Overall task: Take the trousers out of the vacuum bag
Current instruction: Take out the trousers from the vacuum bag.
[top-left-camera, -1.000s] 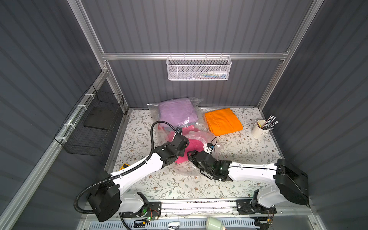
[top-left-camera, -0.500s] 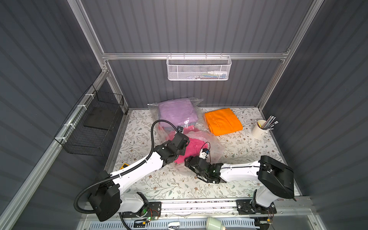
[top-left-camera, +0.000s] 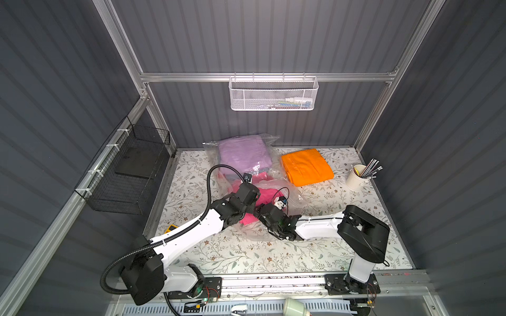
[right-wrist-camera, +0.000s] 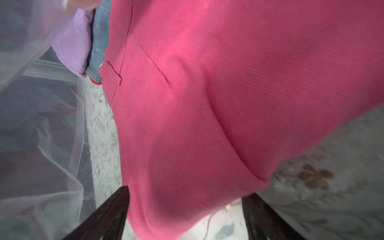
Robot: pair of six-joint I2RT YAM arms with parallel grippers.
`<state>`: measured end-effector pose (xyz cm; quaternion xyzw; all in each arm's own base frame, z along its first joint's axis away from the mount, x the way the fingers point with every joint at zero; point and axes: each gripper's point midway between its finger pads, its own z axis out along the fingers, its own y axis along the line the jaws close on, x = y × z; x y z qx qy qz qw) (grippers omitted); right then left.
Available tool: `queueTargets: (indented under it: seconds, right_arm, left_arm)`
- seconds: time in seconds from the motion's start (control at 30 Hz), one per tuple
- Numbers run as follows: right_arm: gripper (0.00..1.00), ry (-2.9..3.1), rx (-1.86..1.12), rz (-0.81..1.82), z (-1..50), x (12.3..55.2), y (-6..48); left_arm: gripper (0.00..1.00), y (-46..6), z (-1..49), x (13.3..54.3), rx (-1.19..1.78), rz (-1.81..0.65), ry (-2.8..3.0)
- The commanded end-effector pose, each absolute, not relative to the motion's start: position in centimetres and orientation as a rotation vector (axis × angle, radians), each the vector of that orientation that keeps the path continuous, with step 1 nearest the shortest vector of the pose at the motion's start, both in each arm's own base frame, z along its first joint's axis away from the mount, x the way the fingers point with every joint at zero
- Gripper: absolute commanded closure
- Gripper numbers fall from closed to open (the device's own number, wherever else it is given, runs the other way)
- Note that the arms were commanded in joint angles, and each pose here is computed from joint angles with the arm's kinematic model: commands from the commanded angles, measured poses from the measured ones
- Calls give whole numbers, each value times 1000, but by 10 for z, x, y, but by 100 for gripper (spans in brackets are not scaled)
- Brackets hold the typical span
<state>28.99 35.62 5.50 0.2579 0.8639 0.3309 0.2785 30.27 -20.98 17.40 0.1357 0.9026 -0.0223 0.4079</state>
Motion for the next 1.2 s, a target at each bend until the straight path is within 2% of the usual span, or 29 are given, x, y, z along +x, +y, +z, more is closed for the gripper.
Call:
queueTargets:
  seconds: [0.0,0.23,0.33,0.4,0.57,0.8,0.87,0.93,1.0,1.07,1.17]
  right_arm:
    - [22,2305,715,880,53,300,359]
    - [60,2306,697,899,56,309,360]
    - [71,2310,673,922,61,304,360]
    - [77,2309,663,931,64,300,358]
    - [85,2319,645,938,65,284,351]
    - [81,2403,644,965,52,247,345]
    - [73,2416,647,967,47,240,341]
    - [53,2400,663,970,44,239,336]
    - [41,2386,676,971,43,240,334]
    - [34,2379,674,972,44,242,336]
    - [30,2375,697,963,41,246,338]
  left_arm:
    - [100,-206,180,300,316,-78,2267]
    - [100,-206,175,299,309,-84,2282]
    - [100,-207,174,300,308,-80,2283]
    - [100,-207,173,300,308,-77,2283]
    - [100,-207,174,302,306,-71,2278]
    - [100,-206,174,301,309,-67,2279]
    - [100,-205,174,300,305,-69,2279]
    - [100,-204,175,300,299,-74,2277]
    - [100,-205,175,299,298,-78,2280]
    - [100,-205,175,299,294,-83,2280]
    - [100,-204,175,298,294,-83,2281]
